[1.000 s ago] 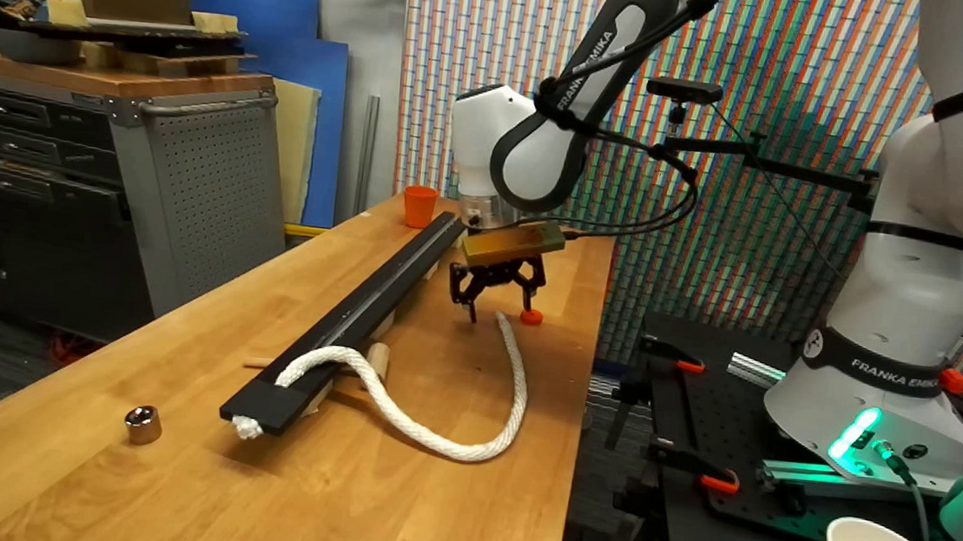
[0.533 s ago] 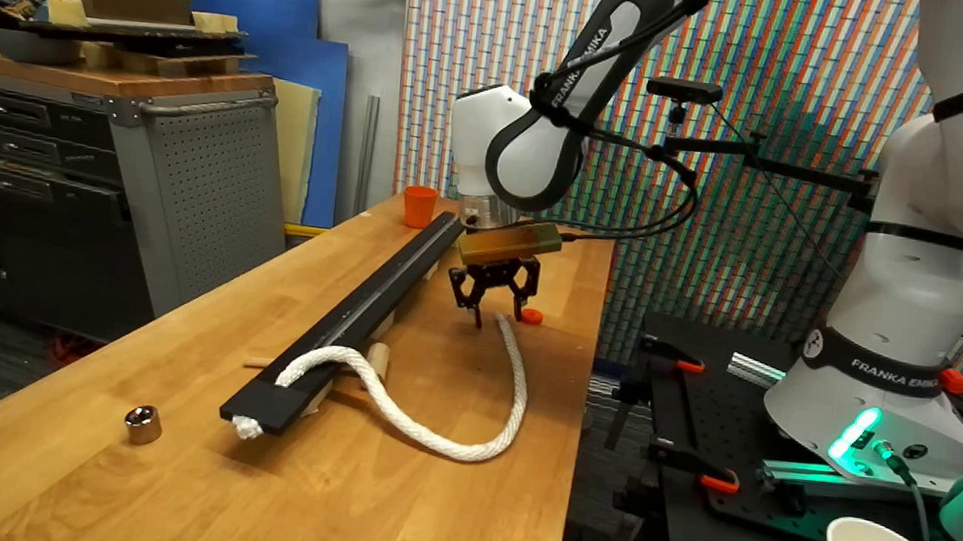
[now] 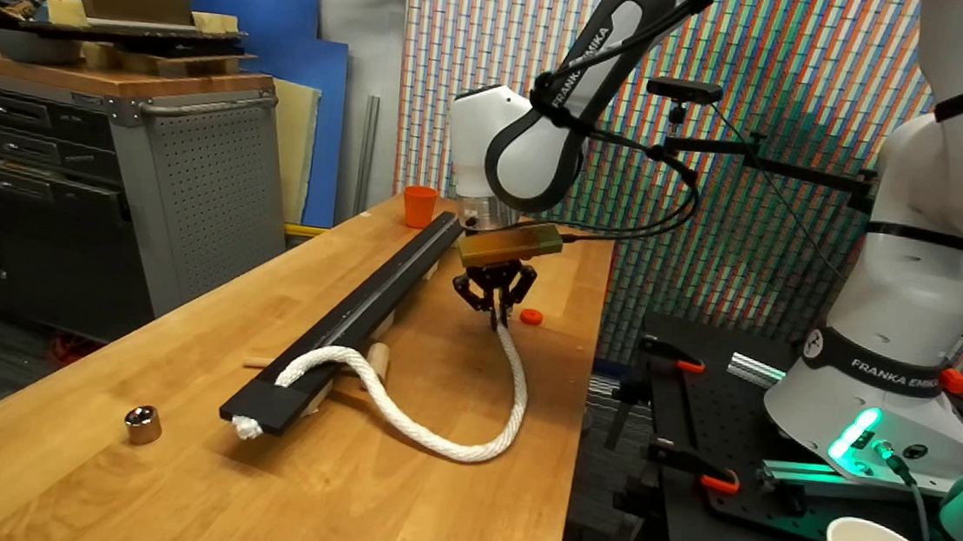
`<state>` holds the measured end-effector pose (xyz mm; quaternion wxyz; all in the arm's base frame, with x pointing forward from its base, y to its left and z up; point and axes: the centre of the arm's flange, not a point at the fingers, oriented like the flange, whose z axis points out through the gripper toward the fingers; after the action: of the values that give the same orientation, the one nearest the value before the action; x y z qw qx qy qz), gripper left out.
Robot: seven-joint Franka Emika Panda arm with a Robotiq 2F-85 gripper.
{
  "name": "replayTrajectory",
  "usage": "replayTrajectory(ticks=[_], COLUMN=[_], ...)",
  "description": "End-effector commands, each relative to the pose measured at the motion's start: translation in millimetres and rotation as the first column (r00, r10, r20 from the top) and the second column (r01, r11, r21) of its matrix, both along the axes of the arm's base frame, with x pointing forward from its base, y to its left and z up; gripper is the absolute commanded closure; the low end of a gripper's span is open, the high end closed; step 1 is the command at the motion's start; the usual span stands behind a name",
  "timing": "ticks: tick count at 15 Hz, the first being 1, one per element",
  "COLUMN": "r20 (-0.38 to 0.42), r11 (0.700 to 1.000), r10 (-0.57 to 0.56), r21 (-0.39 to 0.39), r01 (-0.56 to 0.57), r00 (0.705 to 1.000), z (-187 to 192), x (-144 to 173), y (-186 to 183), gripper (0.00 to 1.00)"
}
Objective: Align the rope along the middle of the black object
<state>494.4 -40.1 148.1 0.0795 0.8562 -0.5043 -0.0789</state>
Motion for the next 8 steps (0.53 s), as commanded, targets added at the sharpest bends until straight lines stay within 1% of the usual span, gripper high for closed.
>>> replayTrajectory(ticks=[1, 5, 8], r20=[-0.025, 0.003, 0.028], r11=[1.0, 1.0, 0.996], r10=[-0.023, -0.004, 0.013], r21=[0.017, -0.028, -0.091], r01=[0.023, 0.004, -0.011], r00=[0.999, 1.0, 1.0], z=[-5.6, 23.7, 53.2], x=[-7.3, 6.0, 26.6], y=[0.6, -3.7, -9.0], gripper=[0.98, 0.97, 0.97])
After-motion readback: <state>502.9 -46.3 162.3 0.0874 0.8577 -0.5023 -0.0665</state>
